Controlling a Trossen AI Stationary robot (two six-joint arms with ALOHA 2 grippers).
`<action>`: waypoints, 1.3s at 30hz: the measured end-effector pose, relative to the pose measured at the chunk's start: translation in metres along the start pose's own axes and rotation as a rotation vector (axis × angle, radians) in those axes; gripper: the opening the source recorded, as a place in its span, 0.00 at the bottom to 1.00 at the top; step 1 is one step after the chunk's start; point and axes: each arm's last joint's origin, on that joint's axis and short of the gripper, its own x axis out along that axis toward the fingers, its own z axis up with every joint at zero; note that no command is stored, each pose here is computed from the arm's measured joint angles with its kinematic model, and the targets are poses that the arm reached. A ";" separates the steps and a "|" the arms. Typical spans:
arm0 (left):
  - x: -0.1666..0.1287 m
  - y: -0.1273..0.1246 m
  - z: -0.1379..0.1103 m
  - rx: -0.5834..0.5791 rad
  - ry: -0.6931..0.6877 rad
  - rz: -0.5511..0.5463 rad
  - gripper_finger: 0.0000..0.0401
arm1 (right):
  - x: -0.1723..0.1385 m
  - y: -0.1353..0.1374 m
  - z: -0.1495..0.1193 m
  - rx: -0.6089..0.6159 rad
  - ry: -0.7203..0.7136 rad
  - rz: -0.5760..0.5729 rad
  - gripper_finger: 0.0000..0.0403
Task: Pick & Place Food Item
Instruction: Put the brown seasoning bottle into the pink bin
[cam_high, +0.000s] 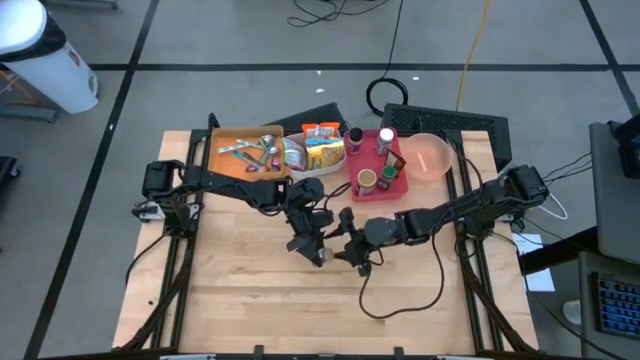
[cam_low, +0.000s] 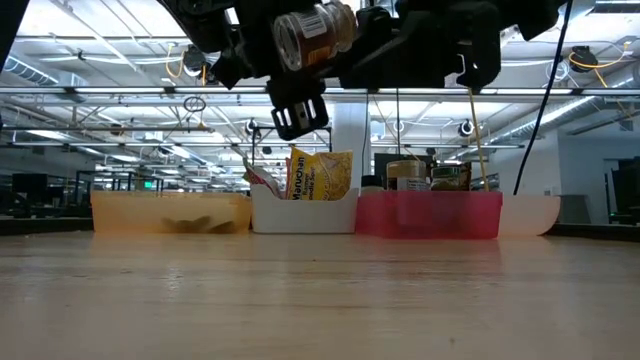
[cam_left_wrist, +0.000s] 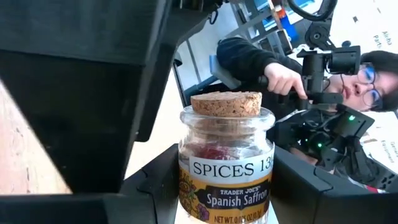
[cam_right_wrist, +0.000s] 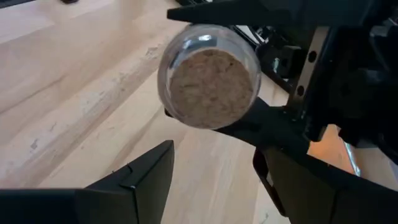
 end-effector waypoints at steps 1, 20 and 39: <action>0.000 0.000 0.000 0.000 0.000 0.001 0.49 | 0.000 0.000 0.000 0.001 -0.003 -0.001 0.62; -0.001 0.007 -0.006 -0.013 0.013 0.090 0.49 | -0.002 0.007 0.012 -0.043 -0.080 -0.003 0.60; -0.002 0.005 0.000 0.026 -0.028 0.074 0.49 | -0.002 0.007 0.014 -0.048 -0.117 0.029 0.59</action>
